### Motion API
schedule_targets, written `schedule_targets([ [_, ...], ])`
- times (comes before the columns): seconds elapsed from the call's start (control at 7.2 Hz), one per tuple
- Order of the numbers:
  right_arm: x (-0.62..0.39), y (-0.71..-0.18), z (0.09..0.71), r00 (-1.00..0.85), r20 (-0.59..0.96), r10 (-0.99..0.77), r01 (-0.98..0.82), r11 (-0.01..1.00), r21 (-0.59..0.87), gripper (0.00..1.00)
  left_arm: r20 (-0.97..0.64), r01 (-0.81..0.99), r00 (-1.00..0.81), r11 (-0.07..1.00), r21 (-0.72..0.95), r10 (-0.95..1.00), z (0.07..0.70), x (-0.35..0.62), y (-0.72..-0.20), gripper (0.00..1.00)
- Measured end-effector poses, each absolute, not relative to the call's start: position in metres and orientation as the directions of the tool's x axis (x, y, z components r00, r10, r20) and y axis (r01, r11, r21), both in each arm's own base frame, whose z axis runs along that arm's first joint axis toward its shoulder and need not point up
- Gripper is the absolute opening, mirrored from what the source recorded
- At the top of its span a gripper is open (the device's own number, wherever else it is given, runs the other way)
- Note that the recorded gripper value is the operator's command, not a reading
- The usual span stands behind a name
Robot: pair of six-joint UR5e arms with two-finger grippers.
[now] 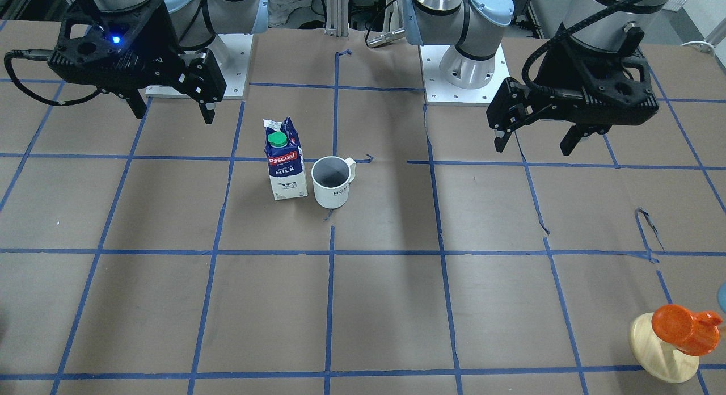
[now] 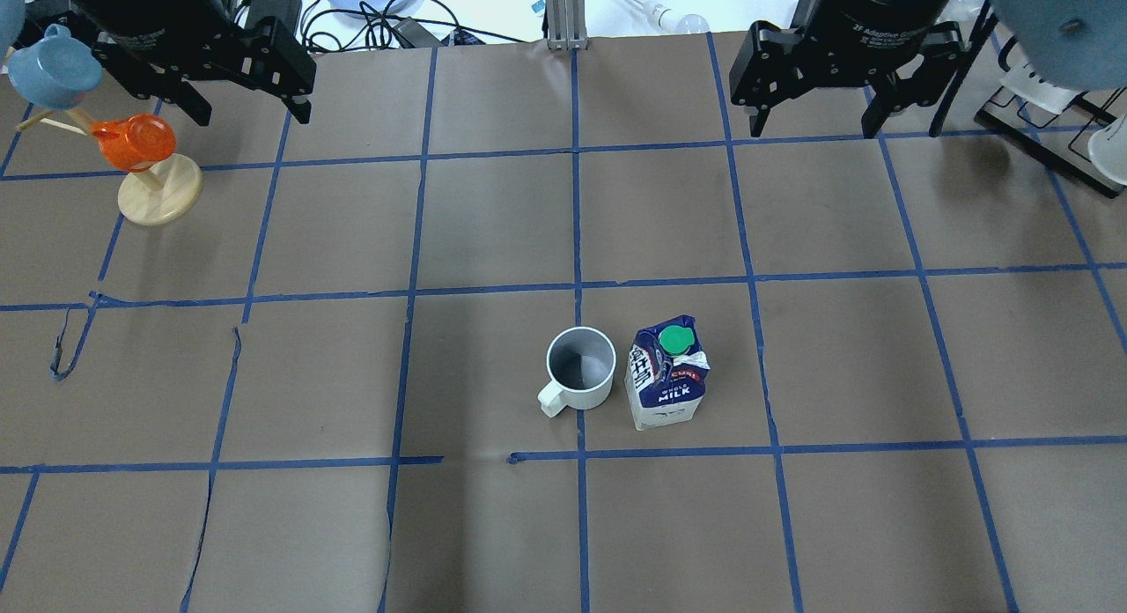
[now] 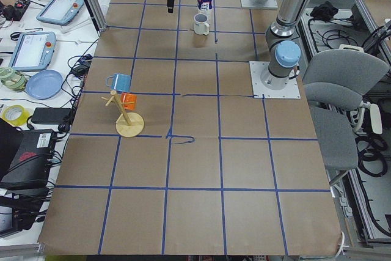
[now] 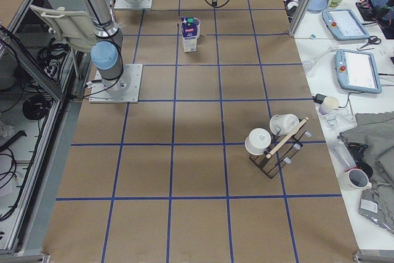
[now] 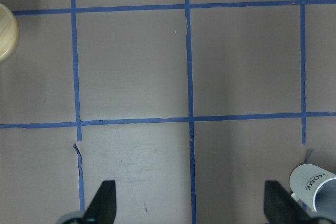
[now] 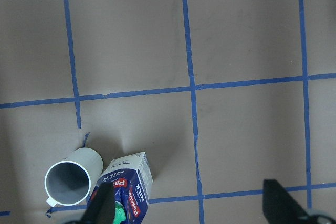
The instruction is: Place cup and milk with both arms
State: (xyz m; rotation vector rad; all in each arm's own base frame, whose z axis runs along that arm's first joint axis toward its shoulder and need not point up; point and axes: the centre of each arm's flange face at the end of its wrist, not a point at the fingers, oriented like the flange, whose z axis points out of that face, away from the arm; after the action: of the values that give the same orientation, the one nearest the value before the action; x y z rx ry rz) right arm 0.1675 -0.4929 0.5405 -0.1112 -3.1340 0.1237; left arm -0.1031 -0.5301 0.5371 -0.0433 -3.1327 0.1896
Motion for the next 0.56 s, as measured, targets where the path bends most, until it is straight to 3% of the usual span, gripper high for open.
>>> schedule_targets([
  [0.56, 0.1682, -0.4933, 0.5409, -0.998, 0.001, 0.069, 0.069, 0.994, -0.085, 1.0, 0.001, 0.027, -1.0, 0.992, -0.121, 0.028, 0.537, -0.1031, -0.5301, 1.0],
])
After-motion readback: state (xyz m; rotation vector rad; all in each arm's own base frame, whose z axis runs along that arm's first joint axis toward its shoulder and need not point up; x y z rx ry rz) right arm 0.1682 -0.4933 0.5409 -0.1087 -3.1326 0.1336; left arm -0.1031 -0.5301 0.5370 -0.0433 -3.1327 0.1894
